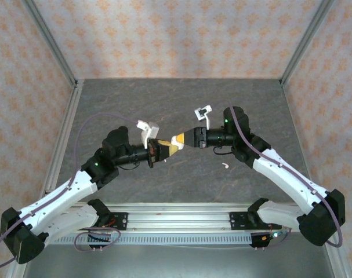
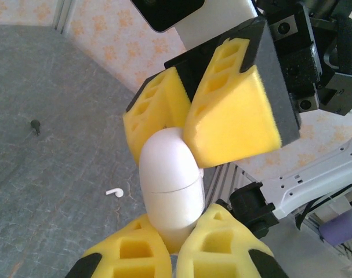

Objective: Insert wireless bluetooth earbuds into charging case

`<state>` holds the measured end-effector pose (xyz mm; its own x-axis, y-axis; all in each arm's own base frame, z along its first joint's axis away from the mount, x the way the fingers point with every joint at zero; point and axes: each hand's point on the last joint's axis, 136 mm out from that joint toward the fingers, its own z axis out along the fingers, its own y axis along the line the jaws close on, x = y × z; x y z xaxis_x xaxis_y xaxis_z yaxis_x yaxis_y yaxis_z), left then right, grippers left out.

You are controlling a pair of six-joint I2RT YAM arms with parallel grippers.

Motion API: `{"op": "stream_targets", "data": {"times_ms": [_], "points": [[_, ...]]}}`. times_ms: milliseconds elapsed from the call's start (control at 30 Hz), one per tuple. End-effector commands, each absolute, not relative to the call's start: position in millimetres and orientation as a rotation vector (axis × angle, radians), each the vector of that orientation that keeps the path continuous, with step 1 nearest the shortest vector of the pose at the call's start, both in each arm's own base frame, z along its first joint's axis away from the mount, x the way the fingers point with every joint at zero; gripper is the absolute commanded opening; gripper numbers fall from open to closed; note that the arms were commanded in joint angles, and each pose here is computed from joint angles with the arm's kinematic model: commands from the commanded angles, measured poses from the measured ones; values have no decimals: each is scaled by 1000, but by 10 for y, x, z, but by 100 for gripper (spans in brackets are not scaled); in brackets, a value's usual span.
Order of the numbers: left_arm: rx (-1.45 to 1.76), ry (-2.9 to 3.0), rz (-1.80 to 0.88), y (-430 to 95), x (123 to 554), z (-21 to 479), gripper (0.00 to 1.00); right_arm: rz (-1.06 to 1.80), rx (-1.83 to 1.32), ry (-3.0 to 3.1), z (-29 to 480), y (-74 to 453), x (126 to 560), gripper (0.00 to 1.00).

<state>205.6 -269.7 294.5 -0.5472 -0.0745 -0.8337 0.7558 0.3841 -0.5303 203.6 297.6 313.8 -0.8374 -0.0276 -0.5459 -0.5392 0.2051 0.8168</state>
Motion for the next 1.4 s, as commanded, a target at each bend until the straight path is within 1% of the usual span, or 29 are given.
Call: {"op": "stream_targets", "data": {"times_ms": [0,133,267,300,433,533,933,967,1067,1100,1200,1233,1267,1367], "points": [[587,1732,-1306,-2722,2069,3206,0,1701,-588,2003,3301,3017,1979,26],[560,1748,-1328,-2728,2107,3208,0,1702,-594,1986,3343,3011,1963,18],[544,1758,-1347,-2742,2129,3215,0,1702,-592,1979,3354,3006,1960,14],[540,1760,-1351,-2743,2136,3220,2,1701,-589,1977,3358,3005,1966,13],[543,1758,-1374,-2765,2125,3236,16,1700,-586,1970,3368,3006,1970,11],[542,1755,-1382,-2768,2121,3250,23,1700,-585,1968,3373,3004,1974,11],[546,1750,-1398,-2784,2117,3262,35,1696,-578,1976,3349,3003,1985,10],[547,1750,-1395,-2783,2119,3265,35,1696,-579,1976,3349,3005,1982,10],[550,1756,-1383,-2774,2118,3245,27,1686,-579,1983,3324,3002,1982,9],[550,1758,-1376,-2764,2120,3236,23,1680,-576,1987,3319,2996,1988,9],[551,1763,-1359,-2740,2117,3219,5,1674,-578,1988,3317,2990,1981,9],[552,1767,-1350,-2732,2116,3205,0,1671,-578,1987,3319,2988,1982,10],[553,1766,-1339,-2720,2115,3205,0,1669,-578,1989,3319,2985,1980,13],[555,1752,-1308,-2678,2108,3193,0,1667,-587,1981,3339,2975,1965,32]]}}
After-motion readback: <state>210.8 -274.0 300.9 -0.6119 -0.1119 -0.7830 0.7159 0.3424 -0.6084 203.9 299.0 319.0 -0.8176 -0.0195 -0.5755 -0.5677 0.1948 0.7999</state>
